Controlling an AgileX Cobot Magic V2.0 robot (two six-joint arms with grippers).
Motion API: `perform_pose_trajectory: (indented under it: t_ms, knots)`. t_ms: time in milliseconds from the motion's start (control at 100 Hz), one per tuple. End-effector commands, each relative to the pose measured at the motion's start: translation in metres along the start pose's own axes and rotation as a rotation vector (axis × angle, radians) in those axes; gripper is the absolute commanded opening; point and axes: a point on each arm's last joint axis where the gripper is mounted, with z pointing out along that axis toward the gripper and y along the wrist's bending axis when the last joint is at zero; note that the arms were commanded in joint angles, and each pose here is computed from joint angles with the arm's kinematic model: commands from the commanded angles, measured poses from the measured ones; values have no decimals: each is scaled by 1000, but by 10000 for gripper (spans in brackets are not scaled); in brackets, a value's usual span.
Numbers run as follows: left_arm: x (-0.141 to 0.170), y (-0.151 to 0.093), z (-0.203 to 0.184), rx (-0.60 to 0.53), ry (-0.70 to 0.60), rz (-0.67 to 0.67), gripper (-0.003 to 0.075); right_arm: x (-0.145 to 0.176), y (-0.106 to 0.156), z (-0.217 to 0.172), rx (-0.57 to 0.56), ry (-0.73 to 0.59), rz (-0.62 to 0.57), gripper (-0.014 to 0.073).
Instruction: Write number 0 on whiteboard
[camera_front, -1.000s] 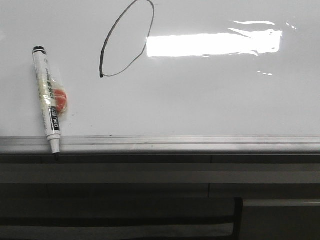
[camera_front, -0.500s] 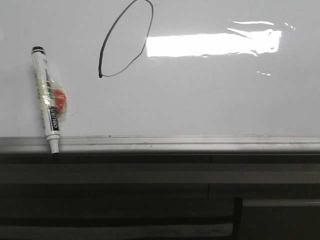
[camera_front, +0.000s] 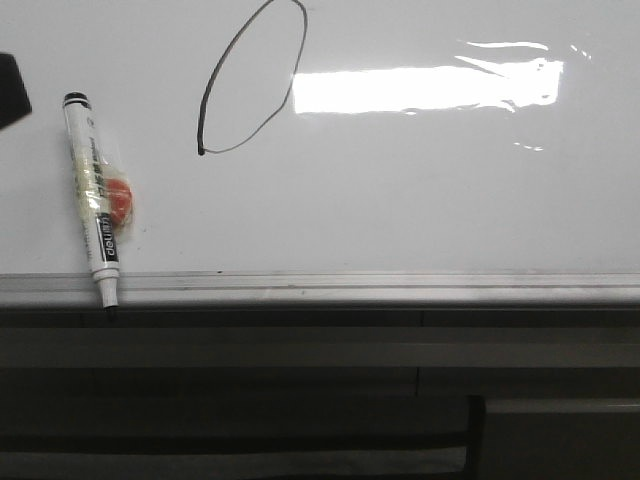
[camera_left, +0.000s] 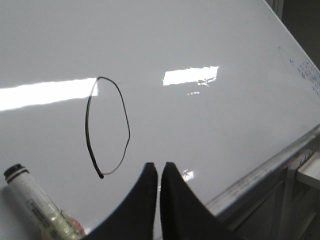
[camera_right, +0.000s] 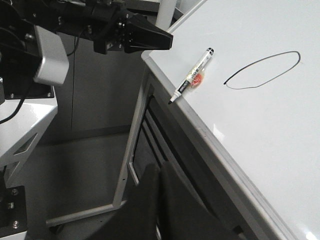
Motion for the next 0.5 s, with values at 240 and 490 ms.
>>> perform_pose_trajectory:
  t_ms: [240, 490]
  knots:
    - [19, -3, -4, 15, 123, 42, -20, -10, -5, 0, 34, -57, 5, -69]
    - [-11, 23, -29, -169, 11, 42, -20, -10, -5, 0, 34, -57, 5, -69]
